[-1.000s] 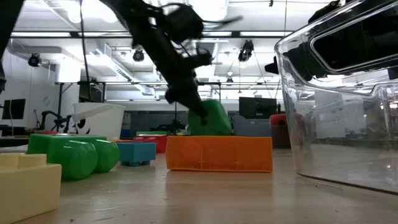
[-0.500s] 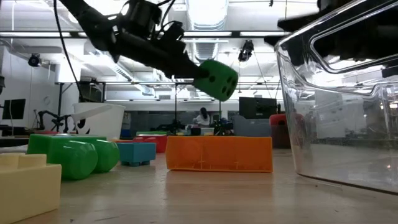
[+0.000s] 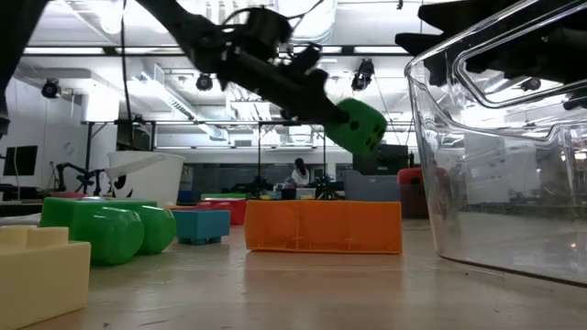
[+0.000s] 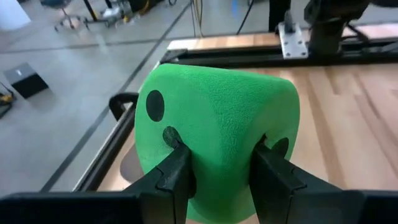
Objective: Pick & Place Toys
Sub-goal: Put the green die into the gray bin, then put the orange game piece into the transparent bin
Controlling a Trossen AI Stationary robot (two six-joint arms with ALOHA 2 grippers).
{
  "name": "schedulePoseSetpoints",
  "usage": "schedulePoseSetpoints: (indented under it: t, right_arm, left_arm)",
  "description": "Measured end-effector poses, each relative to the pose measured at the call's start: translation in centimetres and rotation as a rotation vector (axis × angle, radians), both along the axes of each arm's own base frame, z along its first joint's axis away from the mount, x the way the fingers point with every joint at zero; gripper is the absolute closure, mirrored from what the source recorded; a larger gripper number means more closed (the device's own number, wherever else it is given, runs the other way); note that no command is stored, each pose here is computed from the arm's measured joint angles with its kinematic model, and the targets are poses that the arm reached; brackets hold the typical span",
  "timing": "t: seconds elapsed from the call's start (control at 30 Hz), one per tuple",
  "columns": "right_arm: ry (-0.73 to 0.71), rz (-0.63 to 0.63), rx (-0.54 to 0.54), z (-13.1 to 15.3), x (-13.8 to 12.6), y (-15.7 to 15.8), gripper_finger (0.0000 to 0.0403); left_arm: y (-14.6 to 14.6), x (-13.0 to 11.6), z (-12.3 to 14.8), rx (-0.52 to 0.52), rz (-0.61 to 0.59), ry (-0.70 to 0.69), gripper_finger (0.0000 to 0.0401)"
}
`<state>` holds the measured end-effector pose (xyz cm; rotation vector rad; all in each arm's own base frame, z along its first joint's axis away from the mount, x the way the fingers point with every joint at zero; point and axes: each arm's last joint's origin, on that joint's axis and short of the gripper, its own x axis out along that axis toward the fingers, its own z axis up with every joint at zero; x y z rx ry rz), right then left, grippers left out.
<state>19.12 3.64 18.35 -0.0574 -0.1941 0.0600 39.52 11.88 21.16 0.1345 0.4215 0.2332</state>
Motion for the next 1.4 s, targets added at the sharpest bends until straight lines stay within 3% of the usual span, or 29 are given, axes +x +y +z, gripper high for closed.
schedulePoseSetpoints:
  t: [0.33, 0.67, 0.9, 1.0, 1.23, 1.4]
  right_arm:
    - [0.004, 0.010, 0.004, -0.1, -0.2, 0.1, 0.0094]
    - [0.010, 0.012, 0.003, -0.2, -0.2, 0.1, 0.0094]
    - [0.010, 0.012, 0.003, -0.2, -0.2, 0.1, 0.0094]
    - [0.010, 0.012, 0.003, -0.2, -0.2, 0.1, 0.0094]
    - [0.014, 0.012, 0.002, -0.3, -0.2, 0.1, 0.0094]
    - [0.015, 0.013, 0.001, -0.3, -0.2, 0.1, 0.0094]
  left_arm:
    - [2.2, 3.2, -1.4, -0.021, 0.056, 0.087, 0.0281]
    - [2.3, 3.5, -1.9, -0.011, 0.047, 0.105, 0.0283]
    - [2.3, 3.5, -1.8, -0.004, 0.078, 0.103, 0.0119]
    - [2.4, 3.4, -1.8, -0.011, 0.099, 0.100, 0.0077]
    - [2.4, 3.4, -1.5, -0.008, 0.103, 0.084, 0.0059]
    - [2.1, 3.3, 0.5, -0.003, 0.058, -0.005, 0.0058]
